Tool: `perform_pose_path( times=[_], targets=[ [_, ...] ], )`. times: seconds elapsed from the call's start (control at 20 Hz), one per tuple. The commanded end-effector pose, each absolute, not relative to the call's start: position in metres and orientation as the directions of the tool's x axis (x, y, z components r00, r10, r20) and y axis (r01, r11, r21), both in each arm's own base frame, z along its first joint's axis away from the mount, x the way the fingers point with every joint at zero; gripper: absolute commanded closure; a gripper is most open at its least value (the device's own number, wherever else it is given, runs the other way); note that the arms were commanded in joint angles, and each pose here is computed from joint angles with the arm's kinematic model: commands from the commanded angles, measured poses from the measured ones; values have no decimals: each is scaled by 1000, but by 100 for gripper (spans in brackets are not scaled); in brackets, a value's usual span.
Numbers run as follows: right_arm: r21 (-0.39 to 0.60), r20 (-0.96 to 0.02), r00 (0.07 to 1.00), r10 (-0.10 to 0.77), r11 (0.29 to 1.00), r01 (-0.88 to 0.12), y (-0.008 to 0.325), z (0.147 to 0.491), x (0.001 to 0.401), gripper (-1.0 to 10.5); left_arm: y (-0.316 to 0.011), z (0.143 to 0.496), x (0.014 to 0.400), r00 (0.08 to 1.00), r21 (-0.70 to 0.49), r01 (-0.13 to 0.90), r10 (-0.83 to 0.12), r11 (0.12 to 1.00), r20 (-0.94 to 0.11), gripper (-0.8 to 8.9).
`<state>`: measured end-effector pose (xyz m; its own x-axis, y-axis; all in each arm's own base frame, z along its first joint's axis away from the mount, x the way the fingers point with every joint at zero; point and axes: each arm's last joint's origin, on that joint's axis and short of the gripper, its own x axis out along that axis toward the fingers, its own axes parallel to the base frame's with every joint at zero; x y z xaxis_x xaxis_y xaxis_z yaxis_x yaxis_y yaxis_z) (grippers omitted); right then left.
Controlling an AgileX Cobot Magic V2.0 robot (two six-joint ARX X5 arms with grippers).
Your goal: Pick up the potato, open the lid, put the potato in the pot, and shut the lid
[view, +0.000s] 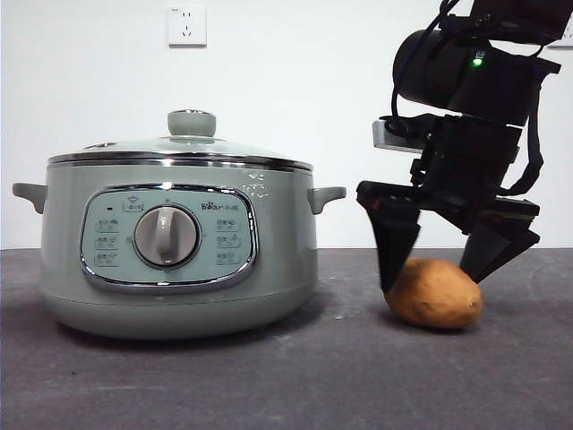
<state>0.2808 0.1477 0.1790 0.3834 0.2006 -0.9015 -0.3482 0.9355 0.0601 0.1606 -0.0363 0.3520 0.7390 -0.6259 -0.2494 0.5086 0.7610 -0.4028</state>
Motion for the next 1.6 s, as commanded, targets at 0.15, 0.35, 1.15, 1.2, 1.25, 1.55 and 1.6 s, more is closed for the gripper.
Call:
perform_pose_path(
  times=[0.15, 0.35, 1.15, 1.2, 1.25, 1.55, 1.6],
  targets=[
    [57, -904, 381, 192, 939, -340, 148, 176, 282, 965, -37, 352, 160, 739, -390, 515, -626, 763, -249, 468],
    [63, -888, 409, 209, 938, -342, 145, 193, 276, 958, -37, 351, 162, 736, -383, 518, -627, 765, -255, 468],
    [94, -732, 607, 310, 928, -360, 103, 304, 197, 958, -119, 318, 250, 721, -111, 496, -479, 861, -501, 467],
    [94, -733, 606, 309, 929, -359, 103, 304, 197, 958, -124, 310, 256, 708, -110, 496, -475, 861, -523, 467],
    [93, -735, 604, 307, 929, -358, 103, 303, 196, 958, -127, 304, 260, 696, -113, 499, -475, 859, -538, 467],
    [93, -736, 603, 307, 929, -359, 103, 303, 196, 958, -138, 278, 276, 654, -115, 495, -456, 861, -603, 474],
    [93, -736, 603, 307, 929, -359, 103, 303, 196, 958, -138, 278, 277, 661, -107, 486, -445, 867, -603, 520]
  ],
)
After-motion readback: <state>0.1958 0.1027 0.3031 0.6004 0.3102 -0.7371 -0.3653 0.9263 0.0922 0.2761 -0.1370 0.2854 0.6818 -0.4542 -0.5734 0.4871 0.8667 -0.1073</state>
